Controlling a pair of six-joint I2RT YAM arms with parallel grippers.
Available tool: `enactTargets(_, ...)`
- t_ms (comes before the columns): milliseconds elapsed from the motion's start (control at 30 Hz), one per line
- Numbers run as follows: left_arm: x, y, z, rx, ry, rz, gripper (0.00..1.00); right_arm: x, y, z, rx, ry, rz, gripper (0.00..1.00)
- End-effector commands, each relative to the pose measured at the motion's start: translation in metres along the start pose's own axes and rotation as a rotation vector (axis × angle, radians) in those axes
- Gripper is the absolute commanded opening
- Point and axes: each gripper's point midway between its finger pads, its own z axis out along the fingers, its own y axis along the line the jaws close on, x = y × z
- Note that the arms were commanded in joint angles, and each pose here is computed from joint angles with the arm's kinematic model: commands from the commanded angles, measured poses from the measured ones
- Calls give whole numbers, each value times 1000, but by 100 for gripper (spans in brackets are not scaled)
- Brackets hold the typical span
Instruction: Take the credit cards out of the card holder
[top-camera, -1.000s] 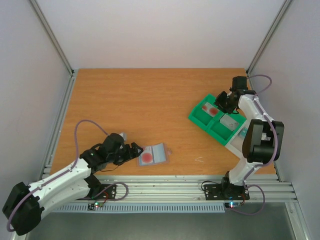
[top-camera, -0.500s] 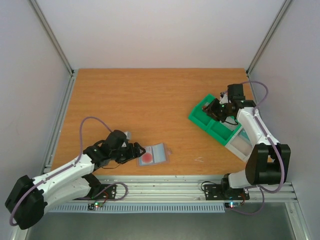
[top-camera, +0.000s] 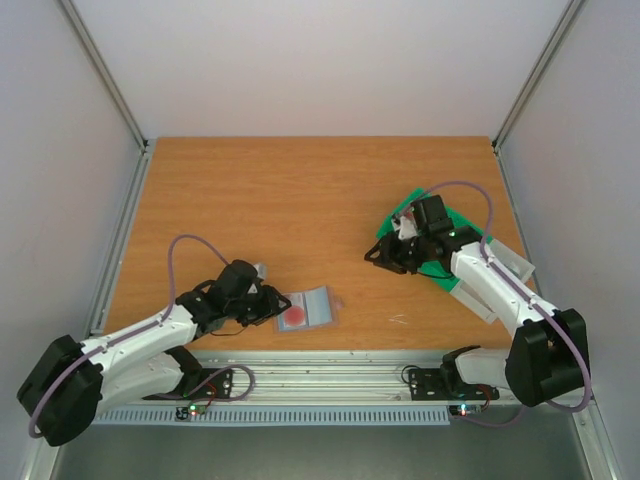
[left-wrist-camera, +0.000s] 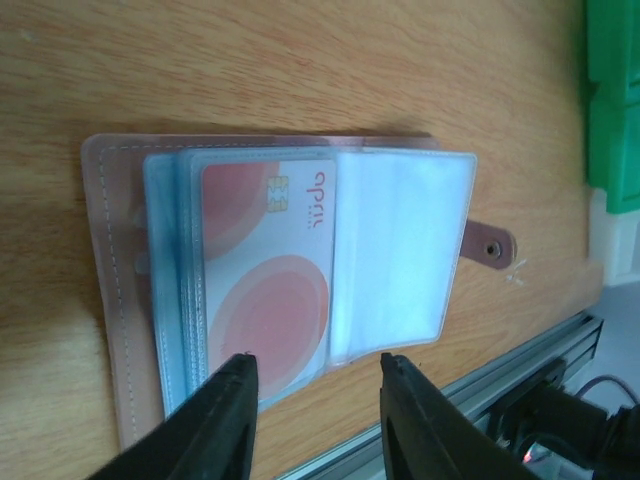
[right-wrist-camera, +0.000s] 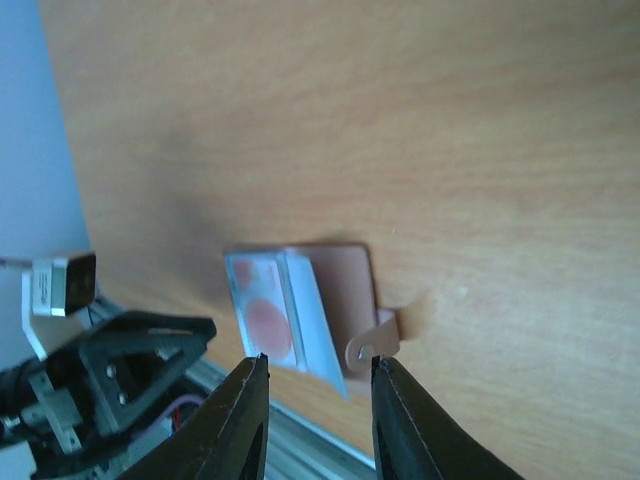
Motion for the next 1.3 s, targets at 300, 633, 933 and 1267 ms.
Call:
enactTargets(300,-9,4,17,-14,-21,14,0,71,34,57,-40,153,-127,29)
enactTargets(633,-10,11,26,-40,-8,27,0,103,39,101,7,225,-196,29)
enactTargets(933,-6,21,30,-56,7,20,1,111,34,128,47,263,-225,28)
enactTargets(1267,-5,16,31,-41,24,24,0,113,29,138,33,271,-228,26)
